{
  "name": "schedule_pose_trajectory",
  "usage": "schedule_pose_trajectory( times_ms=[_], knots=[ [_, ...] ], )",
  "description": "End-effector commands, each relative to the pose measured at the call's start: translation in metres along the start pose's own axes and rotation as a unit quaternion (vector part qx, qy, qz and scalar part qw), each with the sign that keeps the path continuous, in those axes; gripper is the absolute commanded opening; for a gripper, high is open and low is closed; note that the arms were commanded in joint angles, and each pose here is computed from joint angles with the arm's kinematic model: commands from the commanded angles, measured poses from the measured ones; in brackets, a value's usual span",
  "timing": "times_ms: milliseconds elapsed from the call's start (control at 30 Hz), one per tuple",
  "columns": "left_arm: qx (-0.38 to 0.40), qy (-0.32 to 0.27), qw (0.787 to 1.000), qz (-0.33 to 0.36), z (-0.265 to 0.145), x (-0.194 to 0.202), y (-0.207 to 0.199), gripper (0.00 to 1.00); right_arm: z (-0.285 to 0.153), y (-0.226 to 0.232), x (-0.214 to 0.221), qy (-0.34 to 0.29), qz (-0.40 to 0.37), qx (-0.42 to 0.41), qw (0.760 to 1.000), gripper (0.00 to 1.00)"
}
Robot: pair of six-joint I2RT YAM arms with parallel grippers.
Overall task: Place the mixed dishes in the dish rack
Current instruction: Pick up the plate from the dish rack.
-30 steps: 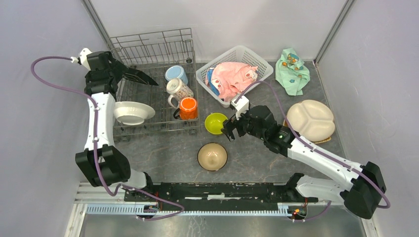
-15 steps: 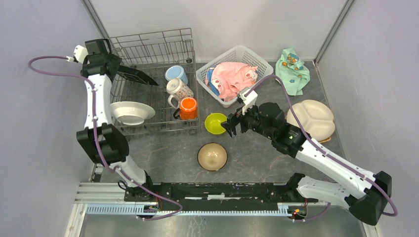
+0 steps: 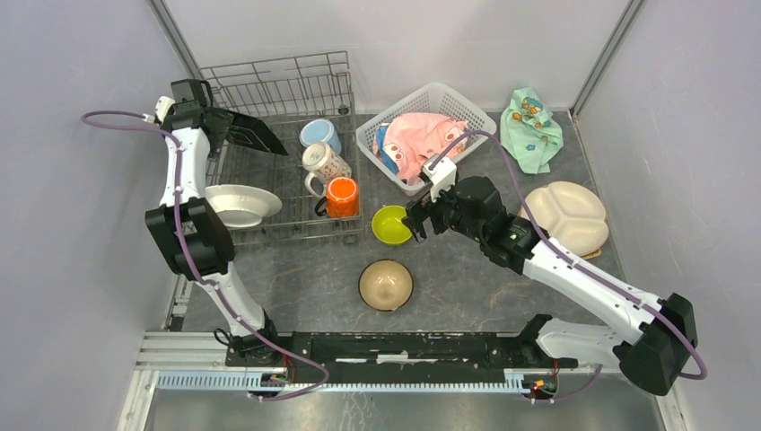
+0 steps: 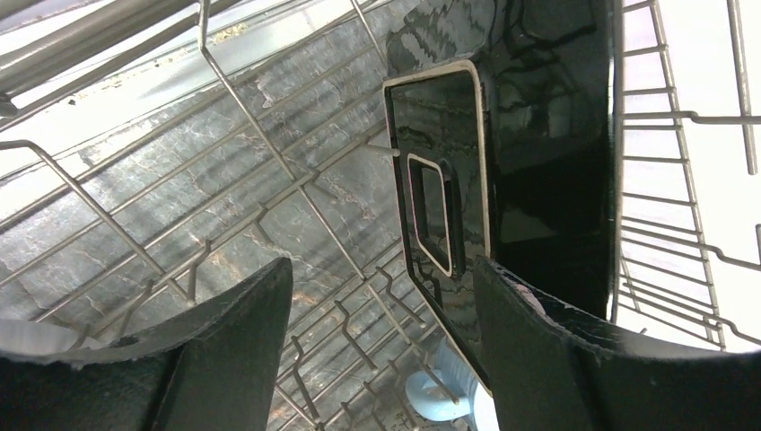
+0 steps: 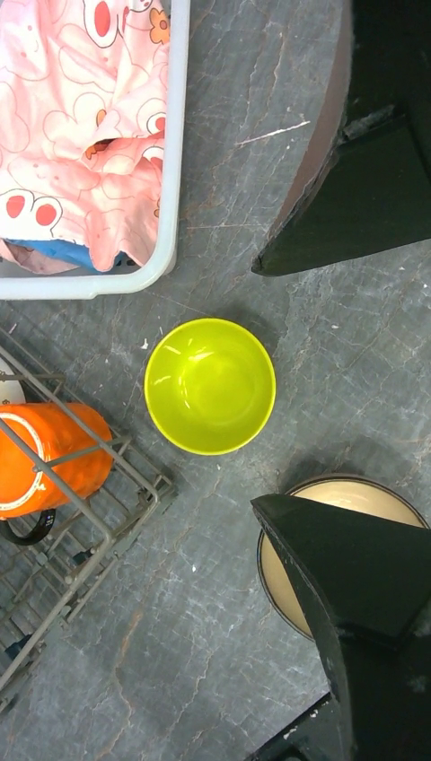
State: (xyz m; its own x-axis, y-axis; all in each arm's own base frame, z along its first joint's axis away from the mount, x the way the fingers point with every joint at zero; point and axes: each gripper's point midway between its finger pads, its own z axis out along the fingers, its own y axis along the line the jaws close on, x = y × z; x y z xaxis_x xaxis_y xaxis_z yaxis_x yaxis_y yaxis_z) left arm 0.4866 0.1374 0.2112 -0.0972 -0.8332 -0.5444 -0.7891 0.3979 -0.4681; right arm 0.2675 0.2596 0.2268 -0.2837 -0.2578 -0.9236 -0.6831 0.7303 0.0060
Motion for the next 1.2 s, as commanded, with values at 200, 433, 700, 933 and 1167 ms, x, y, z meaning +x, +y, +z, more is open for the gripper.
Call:
schedule_pose_trajectory(
  times_ms=[200, 433, 700, 933, 1167],
  knots=[
    [0.09, -0.047, 0.994, -0.034, -0.048, -0.046, -0.058, 0.81, 0.002, -0.004, -0.03, -0.038, -0.007, -0.001, 0.999, 0.98],
    [0.108, -0.047, 0.992, -0.051, -0.058, -0.039, -0.075, 0.83, 0.003, -0.01, -0.036, -0.045, -0.003, 0.008, 0.999, 0.98],
    [0.053, -0.013, 0.998, -0.042, -0.016, -0.011, -0.054, 0.86, 0.004, -0.018, -0.041, -0.047, -0.006, 0.021, 0.999, 0.98],
    [-0.002, -0.016, 0.999, -0.029, -0.001, -0.004, -0.027, 0.86, 0.005, -0.022, -0.04, -0.046, -0.005, 0.025, 0.999, 0.98],
    [-0.011, -0.015, 0.999, -0.047, 0.015, 0.003, -0.025, 0.68, 0.004, -0.027, -0.041, -0.048, -0.005, 0.032, 0.998, 0.98]
  ],
)
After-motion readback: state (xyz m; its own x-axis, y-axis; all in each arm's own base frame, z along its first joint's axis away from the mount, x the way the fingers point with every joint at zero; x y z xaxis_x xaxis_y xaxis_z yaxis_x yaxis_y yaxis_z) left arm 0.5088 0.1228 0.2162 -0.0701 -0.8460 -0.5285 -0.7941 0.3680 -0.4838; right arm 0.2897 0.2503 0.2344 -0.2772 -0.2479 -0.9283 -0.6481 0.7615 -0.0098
